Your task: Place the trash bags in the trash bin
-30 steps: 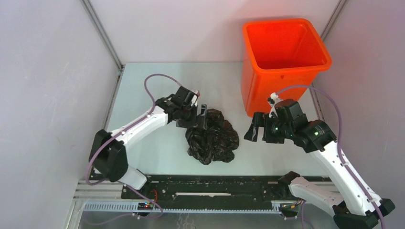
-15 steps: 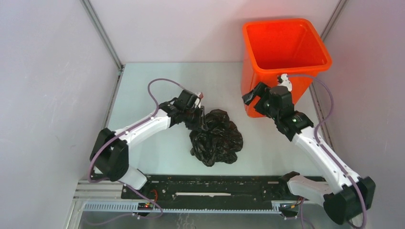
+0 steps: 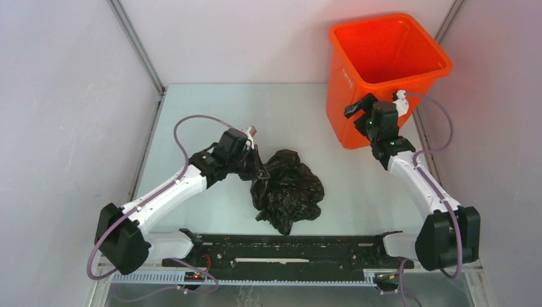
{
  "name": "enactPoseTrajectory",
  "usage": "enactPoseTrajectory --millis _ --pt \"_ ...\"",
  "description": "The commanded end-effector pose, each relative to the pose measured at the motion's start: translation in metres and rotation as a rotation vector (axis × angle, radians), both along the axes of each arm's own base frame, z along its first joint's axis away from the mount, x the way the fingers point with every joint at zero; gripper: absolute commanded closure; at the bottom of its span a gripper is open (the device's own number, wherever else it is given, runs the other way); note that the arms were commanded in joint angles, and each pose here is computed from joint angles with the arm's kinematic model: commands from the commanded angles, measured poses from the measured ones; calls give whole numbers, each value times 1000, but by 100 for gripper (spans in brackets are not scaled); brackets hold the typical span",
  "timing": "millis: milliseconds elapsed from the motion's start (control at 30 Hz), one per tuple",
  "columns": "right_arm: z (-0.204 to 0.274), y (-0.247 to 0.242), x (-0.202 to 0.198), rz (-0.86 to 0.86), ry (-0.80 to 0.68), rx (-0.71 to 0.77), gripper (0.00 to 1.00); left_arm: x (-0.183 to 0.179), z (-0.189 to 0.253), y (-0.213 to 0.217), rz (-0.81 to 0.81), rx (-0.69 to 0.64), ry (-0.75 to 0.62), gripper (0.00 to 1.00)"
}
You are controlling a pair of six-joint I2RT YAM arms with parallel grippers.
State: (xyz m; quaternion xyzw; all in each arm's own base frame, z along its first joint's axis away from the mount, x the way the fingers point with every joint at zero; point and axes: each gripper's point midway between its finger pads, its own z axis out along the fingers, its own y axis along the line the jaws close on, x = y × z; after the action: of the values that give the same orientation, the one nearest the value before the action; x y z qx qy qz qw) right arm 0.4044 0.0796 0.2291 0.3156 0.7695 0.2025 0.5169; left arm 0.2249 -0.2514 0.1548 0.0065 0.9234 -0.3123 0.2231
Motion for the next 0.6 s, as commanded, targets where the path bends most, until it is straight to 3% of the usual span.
enactPoseTrajectory --millis 0,100,200,300,433,567 --pt "4 -21 27 -8 -50 11 0 -6 15 -2 28 -75 -10 100" --pt "-10 -20 24 63 36 -20 0 -6 26 -2 23 -92 -26 100" --pt "-23 3 -3 226 152 -40 0 -2 39 -2 15 -106 -44 100" --pt "-34 37 -53 419 269 -47 0 3 52 -1 21 -143 -51 100" --pt "-37 79 -124 680 331 -171 0 13 75 -3 44 -250 -65 100" --pt "-33 107 -189 892 368 -132 0 19 103 -3 89 -360 -84 100"
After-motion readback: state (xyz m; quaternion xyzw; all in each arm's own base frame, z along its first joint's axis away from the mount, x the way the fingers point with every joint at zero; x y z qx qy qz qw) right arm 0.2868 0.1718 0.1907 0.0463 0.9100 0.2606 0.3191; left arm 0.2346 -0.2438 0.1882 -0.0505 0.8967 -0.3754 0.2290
